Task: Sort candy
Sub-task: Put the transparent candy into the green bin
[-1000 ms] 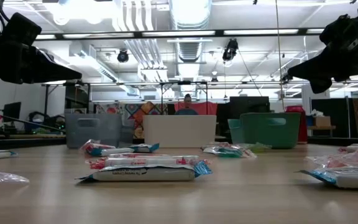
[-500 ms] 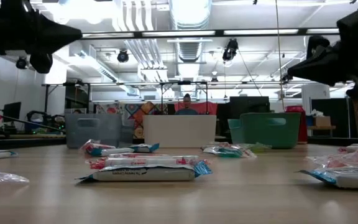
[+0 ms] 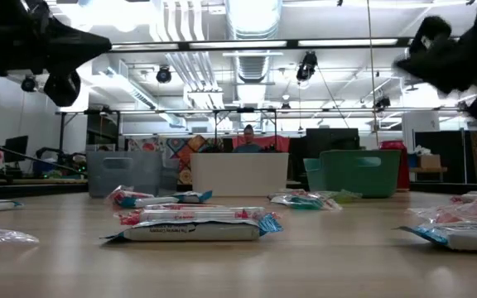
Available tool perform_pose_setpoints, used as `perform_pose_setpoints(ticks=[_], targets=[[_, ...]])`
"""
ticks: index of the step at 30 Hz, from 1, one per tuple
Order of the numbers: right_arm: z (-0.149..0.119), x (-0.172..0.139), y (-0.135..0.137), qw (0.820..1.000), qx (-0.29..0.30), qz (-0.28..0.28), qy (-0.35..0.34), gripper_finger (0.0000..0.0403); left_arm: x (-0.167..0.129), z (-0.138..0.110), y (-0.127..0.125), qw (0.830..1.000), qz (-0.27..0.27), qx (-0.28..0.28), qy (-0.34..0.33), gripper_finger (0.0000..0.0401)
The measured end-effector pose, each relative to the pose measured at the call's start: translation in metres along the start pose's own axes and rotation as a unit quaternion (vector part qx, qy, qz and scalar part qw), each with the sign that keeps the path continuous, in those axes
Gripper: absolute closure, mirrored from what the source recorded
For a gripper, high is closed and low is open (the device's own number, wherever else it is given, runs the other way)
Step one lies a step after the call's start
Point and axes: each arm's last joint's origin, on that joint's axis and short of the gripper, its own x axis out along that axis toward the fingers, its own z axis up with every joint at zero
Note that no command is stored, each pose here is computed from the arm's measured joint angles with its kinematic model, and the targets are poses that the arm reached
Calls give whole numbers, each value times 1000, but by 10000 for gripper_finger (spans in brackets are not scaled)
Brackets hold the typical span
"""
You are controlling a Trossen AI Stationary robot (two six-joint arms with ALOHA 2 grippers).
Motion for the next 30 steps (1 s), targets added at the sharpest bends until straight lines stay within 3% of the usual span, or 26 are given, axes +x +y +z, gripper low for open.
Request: perform_pose_setpoints(ticks=[2, 3, 5, 6, 9, 13, 18, 24, 30], targets=[[10, -1, -4, 987, 130, 25, -88, 390, 2, -3, 0, 1000, 1, 0, 12, 398], [15, -2, -7, 970, 208, 43, -121, 390, 2, -5, 0, 1000, 3, 1, 17, 398], [21, -4, -11, 916, 362, 70, -159, 390, 4, -8, 0, 1000, 7, -4, 26, 398], [23, -4, -14, 897, 404, 68, -167, 390, 5, -9, 0, 999, 9, -9, 30, 398], [22, -4, -16, 875, 457, 32, -156, 390, 7, -13, 0, 999, 14, -23, 40, 398], [10, 1, -13, 815, 574, -35, -80, 390, 12, -11, -3, 999, 4, -44, 18, 398], [-2, 11, -2, 791, 611, -29, 4, 390, 18, -11, -7, 1000, -6, -25, -5, 398], [-11, 24, 5, 780, 617, -15, 106, 390, 28, -16, -12, 999, 1, 33, 11, 398], [-4, 41, -6, 770, 601, 4, 215, 390, 42, -18, -20, 997, 7, 71, 30, 398]])
